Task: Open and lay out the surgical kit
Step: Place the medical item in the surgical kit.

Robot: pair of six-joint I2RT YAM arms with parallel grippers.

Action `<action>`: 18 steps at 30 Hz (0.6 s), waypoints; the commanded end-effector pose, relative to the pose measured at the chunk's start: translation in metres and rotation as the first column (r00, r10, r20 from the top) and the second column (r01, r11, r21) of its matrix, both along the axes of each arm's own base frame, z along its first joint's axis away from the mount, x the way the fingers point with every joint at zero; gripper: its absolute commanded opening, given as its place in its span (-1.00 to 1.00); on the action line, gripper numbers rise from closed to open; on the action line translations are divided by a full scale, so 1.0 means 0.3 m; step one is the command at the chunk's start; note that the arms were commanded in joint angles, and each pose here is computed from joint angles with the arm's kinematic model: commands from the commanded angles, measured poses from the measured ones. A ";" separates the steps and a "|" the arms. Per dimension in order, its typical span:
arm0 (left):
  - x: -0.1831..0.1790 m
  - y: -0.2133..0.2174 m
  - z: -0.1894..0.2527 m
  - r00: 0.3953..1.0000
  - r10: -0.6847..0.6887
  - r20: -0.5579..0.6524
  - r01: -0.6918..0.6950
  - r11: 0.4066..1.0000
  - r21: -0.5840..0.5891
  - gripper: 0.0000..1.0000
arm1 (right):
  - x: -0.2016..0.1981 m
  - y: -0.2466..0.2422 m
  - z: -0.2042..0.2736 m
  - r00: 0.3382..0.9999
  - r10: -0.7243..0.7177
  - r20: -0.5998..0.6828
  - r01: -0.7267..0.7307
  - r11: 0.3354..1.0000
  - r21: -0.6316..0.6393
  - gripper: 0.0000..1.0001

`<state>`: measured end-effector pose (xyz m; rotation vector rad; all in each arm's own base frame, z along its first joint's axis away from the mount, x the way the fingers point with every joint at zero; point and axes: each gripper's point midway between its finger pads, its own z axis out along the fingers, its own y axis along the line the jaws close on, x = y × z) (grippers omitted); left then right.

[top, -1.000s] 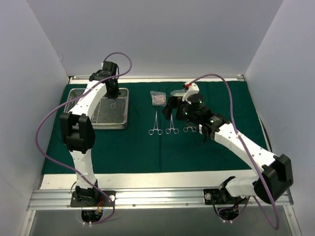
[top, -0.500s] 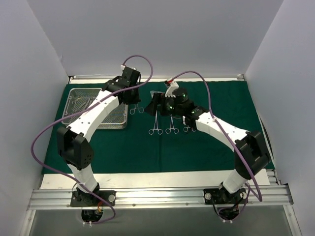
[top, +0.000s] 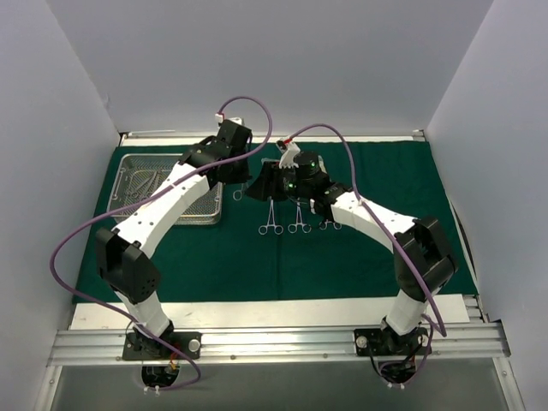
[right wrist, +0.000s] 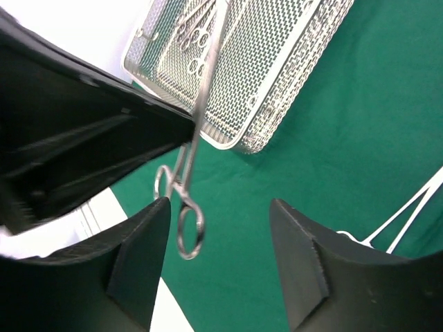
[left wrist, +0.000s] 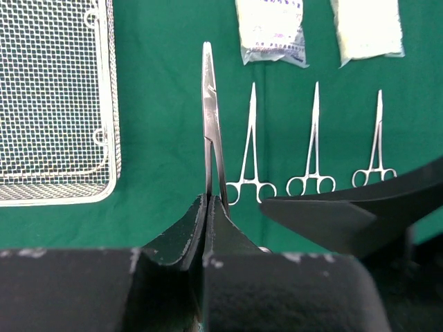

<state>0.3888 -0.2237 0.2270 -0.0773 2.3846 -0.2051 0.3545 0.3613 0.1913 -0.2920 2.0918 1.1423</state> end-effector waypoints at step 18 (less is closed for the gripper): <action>-0.002 -0.053 0.161 0.981 -0.057 0.187 0.084 0.987 -0.140 -0.70 | -0.006 0.031 0.150 0.993 0.076 0.091 -0.085 0.991 0.107 -1.00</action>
